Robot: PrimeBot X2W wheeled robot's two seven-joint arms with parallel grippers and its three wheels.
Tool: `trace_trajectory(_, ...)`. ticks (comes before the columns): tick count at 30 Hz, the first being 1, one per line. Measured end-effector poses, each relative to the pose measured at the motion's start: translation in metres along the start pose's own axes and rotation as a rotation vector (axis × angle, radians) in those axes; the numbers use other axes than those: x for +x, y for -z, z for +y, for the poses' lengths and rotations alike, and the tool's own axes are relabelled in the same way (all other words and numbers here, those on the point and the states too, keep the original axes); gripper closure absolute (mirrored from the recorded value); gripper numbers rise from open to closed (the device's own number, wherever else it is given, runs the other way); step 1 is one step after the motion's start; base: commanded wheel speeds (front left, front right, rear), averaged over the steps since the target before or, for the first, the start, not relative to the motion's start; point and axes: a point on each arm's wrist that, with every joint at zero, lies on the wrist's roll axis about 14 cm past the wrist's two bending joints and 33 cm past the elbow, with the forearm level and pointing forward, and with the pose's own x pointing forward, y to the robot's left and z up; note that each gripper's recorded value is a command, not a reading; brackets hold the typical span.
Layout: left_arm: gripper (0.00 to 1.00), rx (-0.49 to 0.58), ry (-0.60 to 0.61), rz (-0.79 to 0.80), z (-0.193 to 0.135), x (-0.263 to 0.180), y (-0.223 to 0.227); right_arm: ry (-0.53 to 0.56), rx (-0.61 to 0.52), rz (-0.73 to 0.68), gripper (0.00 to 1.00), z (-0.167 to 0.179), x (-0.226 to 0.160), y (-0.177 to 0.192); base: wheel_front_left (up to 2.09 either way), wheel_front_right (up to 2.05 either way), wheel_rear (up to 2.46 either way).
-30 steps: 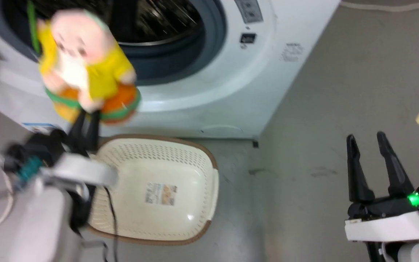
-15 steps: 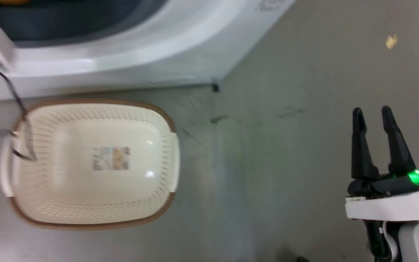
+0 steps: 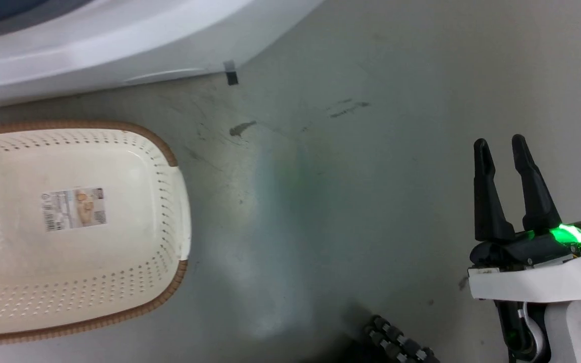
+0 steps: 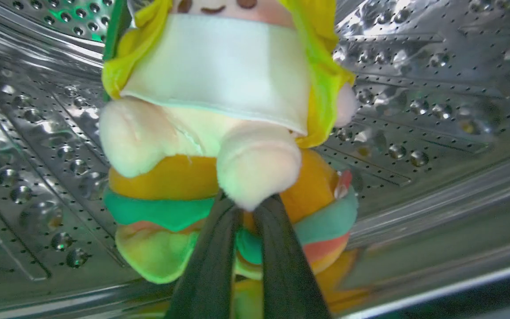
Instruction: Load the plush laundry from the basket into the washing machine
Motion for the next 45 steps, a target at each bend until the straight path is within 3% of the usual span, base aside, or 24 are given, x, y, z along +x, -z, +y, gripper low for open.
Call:
trace_trajectory(10,1.0,0.02,0.014,0.073,-0.005,0.013,0.016,0.008,0.0,0.008,0.0,-0.002,0.0,0.002,0.0,0.0,0.0)
trace_trajectory(11,0.3,0.018,0.015,0.075,-0.005,0.012,0.016,0.007,0.001,0.004,0.0,-0.002,0.0,0.001,0.0,0.0,0.0)
trace_trajectory(12,0.0,0.017,0.013,0.073,-0.004,0.01,0.015,0.005,0.003,-0.001,0.0,-0.002,0.0,-0.001,0.0,0.0,0.0)
trace_trajectory(20,0.0,-0.01,0.017,0.005,-0.006,-0.02,0.0,-0.027,-0.027,-0.078,0.0,0.005,-0.001,-0.028,0.0,0.0,0.0)
trace_trajectory(26,0.0,-0.039,0.039,-0.147,-0.02,-0.066,-0.03,-0.054,-0.046,-0.169,0.0,0.012,-0.011,-0.06,0.0,0.0,0.0)
trace_trajectory(35,0.0,-0.064,0.012,-0.358,-0.032,-0.171,-0.062,-0.15,-0.035,-0.27,0.0,0.04,-0.038,-0.094,0.0,0.0,0.0)
trace_trajectory(45,0.0,-0.178,-0.133,-0.543,-0.033,-0.309,-0.069,-0.285,-0.032,-0.355,0.0,0.082,-0.061,-0.118,0.0,0.0,0.0)
